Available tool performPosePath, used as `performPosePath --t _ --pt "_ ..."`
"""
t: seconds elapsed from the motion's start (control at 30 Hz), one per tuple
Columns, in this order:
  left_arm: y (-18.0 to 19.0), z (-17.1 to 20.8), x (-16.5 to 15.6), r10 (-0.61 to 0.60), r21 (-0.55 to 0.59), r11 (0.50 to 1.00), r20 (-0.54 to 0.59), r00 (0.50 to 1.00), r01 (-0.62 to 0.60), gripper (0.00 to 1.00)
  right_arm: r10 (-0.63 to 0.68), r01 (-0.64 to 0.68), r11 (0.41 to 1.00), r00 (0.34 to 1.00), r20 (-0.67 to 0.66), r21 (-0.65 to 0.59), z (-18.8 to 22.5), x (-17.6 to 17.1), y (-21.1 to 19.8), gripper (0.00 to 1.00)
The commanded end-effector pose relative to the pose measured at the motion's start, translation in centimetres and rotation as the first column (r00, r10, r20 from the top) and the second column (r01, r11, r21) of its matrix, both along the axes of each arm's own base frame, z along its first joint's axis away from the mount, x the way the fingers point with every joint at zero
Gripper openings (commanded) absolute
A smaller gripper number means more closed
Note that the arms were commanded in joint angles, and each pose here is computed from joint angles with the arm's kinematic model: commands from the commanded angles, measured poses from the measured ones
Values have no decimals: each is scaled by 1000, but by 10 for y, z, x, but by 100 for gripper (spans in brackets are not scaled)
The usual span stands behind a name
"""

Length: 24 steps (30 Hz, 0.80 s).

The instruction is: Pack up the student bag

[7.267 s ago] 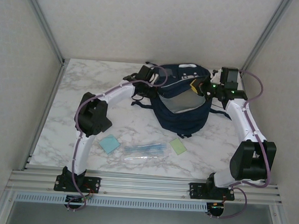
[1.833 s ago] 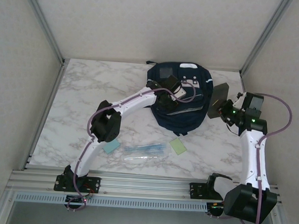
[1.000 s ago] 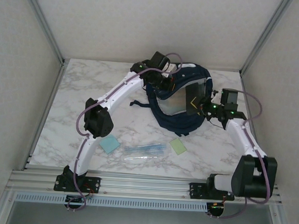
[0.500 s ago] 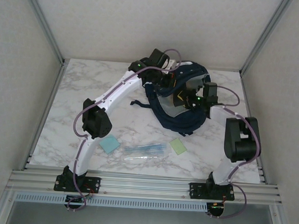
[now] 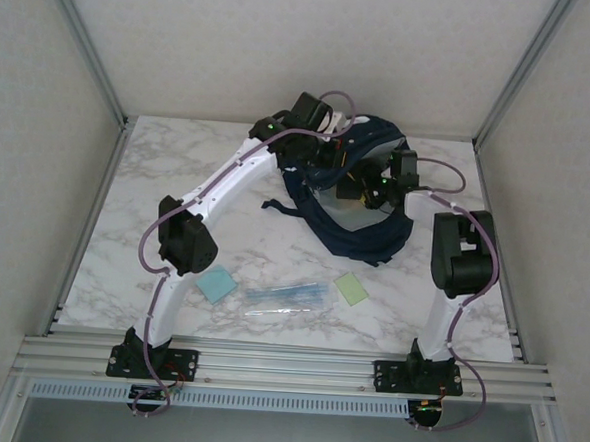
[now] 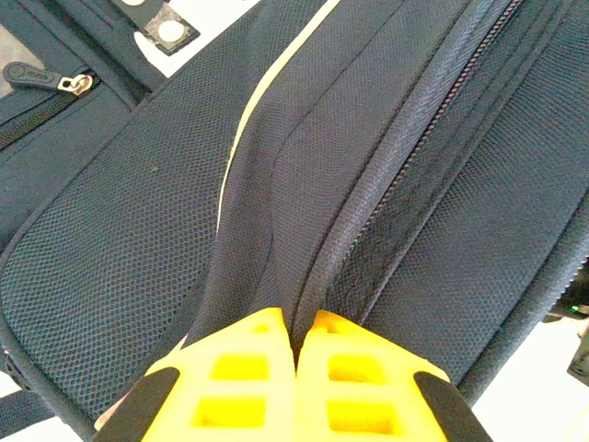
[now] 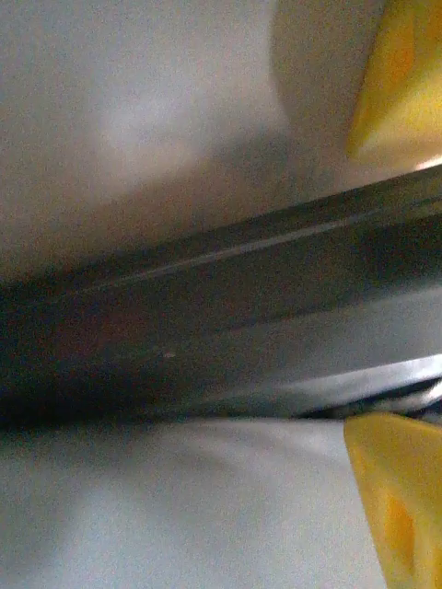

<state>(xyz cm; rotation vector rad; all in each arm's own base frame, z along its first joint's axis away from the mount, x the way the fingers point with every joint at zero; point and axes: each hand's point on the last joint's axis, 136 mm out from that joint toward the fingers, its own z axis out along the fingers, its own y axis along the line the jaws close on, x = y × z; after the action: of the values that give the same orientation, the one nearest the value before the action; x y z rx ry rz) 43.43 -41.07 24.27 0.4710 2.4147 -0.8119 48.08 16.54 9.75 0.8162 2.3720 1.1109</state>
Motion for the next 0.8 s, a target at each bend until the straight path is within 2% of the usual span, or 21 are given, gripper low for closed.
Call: performPosePath --t 0.0,0.03,0.07,0.23,0.47,0.6,0.67,0.77 --pt "10 56 4 64 -107 993 70 995 -57 0 18 -17 992 1000 6 -128 33 -22 -14 92" --pt "11 54 7 72 -109 992 65 995 -64 0 39 -39 987 999 -2 -154 37 -30 -16 97" --pt "13 53 9 80 -111 991 62 995 -73 0 59 -59 983 998 -4 -176 42 -37 -18 98" --pt "22 46 16 100 -100 991 54 994 -94 0 210 -210 937 977 -29 -281 58 -87 -25 99" --pt "37 38 26 102 -80 992 50 993 -98 0 466 -452 833 884 -37 -319 58 -164 -10 98" --pt "45 33 27 84 -45 996 46 995 -82 0 595 -569 760 804 -18 -314 46 -199 19 97" --pt "49 31 26 77 -46 996 29 997 -75 0 665 -623 700 747 0 -348 41 -214 39 97" --pt "52 30 23 68 -42 997 10 998 -67 0 783 -708 575 622 23 -411 33 -234 75 98"
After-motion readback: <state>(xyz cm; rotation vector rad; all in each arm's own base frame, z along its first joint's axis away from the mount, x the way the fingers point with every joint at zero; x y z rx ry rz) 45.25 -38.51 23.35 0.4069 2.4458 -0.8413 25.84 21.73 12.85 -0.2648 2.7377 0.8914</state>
